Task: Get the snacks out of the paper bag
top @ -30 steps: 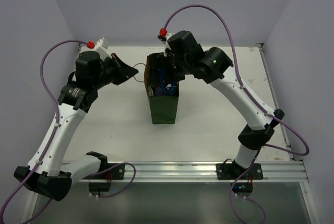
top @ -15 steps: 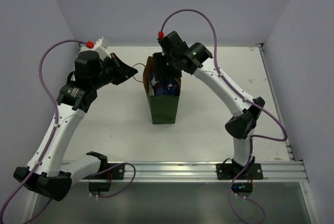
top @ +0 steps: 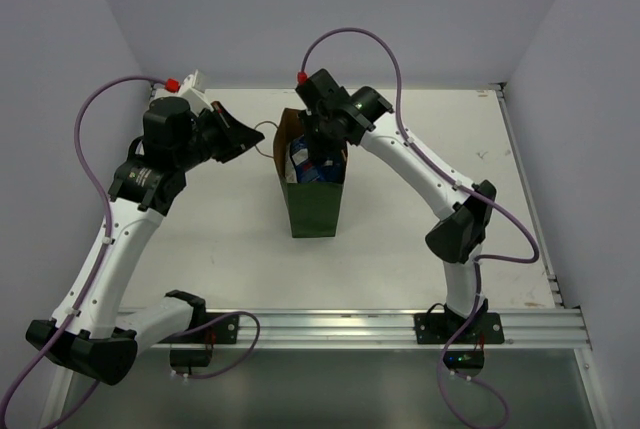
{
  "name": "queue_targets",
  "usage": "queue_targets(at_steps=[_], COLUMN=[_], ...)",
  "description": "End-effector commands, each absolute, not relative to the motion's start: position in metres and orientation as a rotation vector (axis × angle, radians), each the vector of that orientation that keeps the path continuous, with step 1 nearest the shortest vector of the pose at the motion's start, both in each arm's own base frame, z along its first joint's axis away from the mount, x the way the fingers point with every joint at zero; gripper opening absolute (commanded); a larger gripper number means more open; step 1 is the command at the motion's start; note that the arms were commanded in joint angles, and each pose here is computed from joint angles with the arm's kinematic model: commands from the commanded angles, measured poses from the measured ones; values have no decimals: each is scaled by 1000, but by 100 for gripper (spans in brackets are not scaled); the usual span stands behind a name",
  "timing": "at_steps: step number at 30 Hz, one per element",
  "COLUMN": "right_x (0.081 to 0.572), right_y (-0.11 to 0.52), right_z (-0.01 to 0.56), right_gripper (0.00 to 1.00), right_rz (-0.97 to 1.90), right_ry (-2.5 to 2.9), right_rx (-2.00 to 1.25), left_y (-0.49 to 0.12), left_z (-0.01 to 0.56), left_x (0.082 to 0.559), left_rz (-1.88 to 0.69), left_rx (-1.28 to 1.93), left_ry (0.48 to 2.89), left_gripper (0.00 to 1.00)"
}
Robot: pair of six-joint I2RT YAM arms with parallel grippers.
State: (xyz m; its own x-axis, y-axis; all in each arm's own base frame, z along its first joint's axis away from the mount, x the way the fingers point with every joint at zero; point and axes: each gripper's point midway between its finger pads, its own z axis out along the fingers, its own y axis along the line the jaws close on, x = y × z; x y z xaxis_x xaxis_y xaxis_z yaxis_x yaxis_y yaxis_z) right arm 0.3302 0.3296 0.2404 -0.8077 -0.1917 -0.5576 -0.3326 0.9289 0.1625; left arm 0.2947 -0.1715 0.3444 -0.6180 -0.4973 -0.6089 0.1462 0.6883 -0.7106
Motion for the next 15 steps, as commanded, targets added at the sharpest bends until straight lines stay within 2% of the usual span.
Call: queue_targets(at_steps=[1,5,6,8,13,15], right_x=[326,322,321,321,322,323], right_y=[331,334,335,335,336,337], right_z=[246,244,245,249,298,334], right_gripper=[23,23,12,0,0,0], right_rz=[358,378,382,390,466,526], right_ry=[2519,2527,2524,2516,2384,2291], right_rx=[-406,-425,-433,-433,-425,-419], left_y=[-175,-175,-175,-175,-174,-172], left_z=[369,370,370,370,364,360], left_x=[293,294,294,294,295,295], left_rz=[-978,-979,-978,-977,-966,-953], left_rx=[-223,-222,-224,-223,-231,-233], left_ry=[1974,1971,1971,1971,1981,1985], left_gripper=[3,3,3,3,3,3])
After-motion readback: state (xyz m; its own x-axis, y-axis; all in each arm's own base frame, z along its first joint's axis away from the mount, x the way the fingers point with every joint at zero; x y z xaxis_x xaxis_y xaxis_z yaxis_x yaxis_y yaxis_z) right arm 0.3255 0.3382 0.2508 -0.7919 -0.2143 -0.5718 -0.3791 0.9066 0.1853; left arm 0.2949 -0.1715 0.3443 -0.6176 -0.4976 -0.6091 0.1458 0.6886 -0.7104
